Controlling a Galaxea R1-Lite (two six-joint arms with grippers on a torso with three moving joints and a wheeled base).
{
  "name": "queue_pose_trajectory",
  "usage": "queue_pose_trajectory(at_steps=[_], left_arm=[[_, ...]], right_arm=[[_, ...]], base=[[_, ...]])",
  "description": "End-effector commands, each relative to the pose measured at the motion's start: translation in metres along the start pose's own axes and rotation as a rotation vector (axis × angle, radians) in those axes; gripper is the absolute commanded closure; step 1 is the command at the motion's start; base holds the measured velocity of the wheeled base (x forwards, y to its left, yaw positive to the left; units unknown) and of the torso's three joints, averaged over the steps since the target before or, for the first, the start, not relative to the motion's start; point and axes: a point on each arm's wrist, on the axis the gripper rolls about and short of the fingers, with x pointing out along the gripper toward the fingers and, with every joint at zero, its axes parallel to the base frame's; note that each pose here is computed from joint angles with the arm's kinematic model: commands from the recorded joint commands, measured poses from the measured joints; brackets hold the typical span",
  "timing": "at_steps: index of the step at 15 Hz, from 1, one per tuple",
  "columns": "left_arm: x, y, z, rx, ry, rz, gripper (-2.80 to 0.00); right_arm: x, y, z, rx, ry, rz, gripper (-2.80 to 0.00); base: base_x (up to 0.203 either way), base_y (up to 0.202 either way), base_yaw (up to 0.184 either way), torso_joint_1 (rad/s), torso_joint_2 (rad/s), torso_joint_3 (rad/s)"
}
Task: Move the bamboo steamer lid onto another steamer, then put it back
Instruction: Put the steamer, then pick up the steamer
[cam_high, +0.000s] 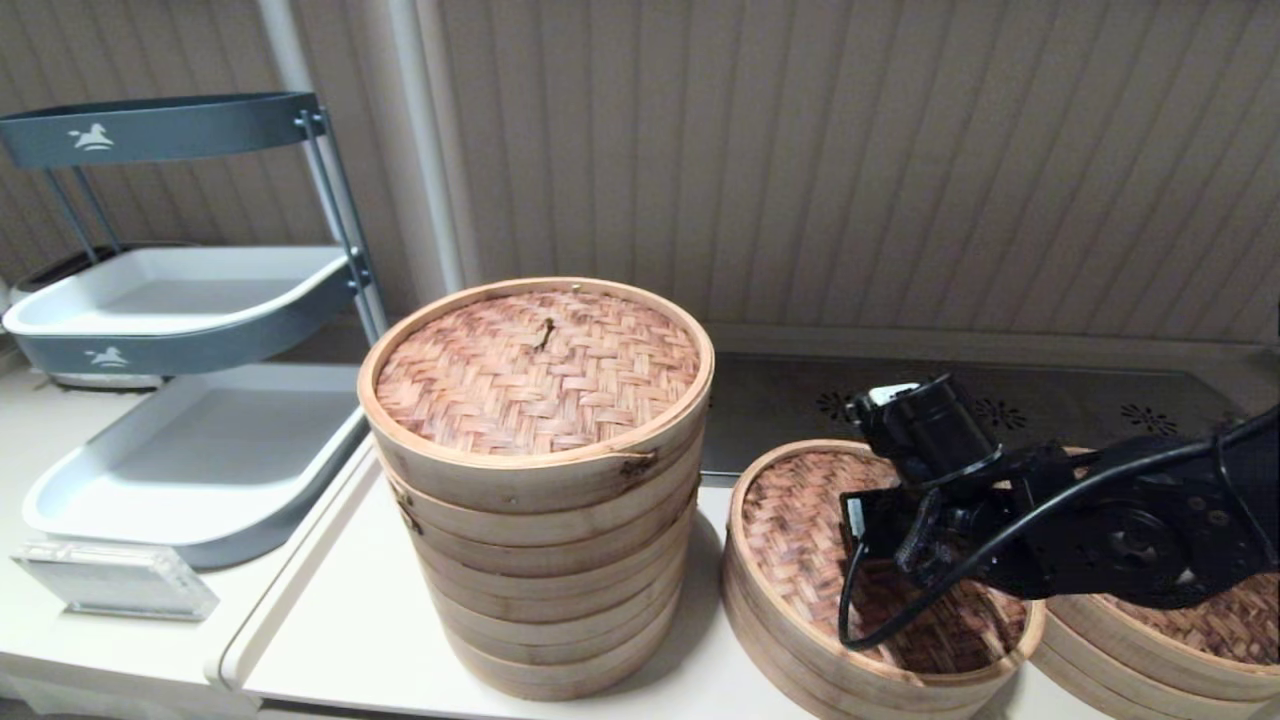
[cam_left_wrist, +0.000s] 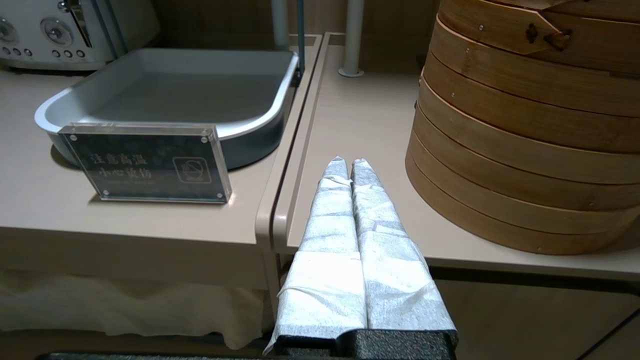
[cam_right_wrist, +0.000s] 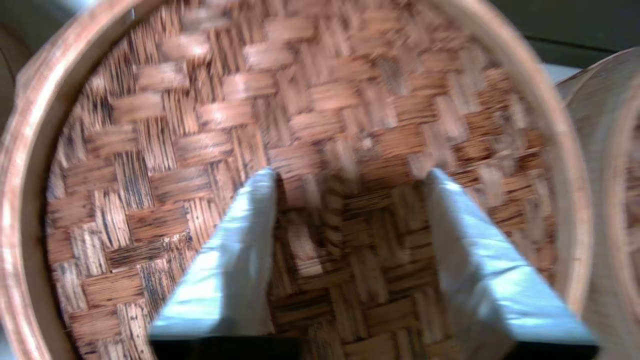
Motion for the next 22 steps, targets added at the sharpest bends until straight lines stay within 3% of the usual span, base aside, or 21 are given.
queue_pose_trajectory(at_steps=[1,5,6,13,18,22], left_arm=[[0.001,0.0,-0.007,0.0,0.022,0.001,0.0],[0.001,0.0,-0.007,0.0,0.022,0.001,0.0],[0.001,0.0,-0.007,0.0,0.022,0.0,0.0],[0.001,0.0,-0.007,0.0,0.022,0.0,0.0],[0.001,0.0,-0.007,0.0,0.022,0.001,0.0],[0.001,0.0,-0.007,0.0,0.022,0.0,0.0]], right_arm=[[-0.022,-0.01,0.012,0.041,-0.072,0.018,-2.8],[-0.073,-0.035,0.024,0.108,-0.197,0.055,-2.8],[-0.092,-0.045,0.023,0.12,-0.224,0.058,0.0],[-0.2,-0.121,-0.017,0.159,-0.375,-0.041,0.0],[-0.221,-0.153,-0.063,0.192,-0.39,-0.192,0.0],[-0.228,-0.167,-0.103,0.27,-0.425,-0.302,0.0]], base=[[0.0,0.0,0.0,0.0,0.0,0.0],[0.0,0.0,0.0,0.0,0.0,0.0],[0.0,0.0,0.0,0.0,0.0,0.0],[0.0,0.0,0.0,0.0,0.0,0.0],[0.0,0.0,0.0,0.0,0.0,0.0],[0.0,0.0,0.0,0.0,0.0,0.0]])
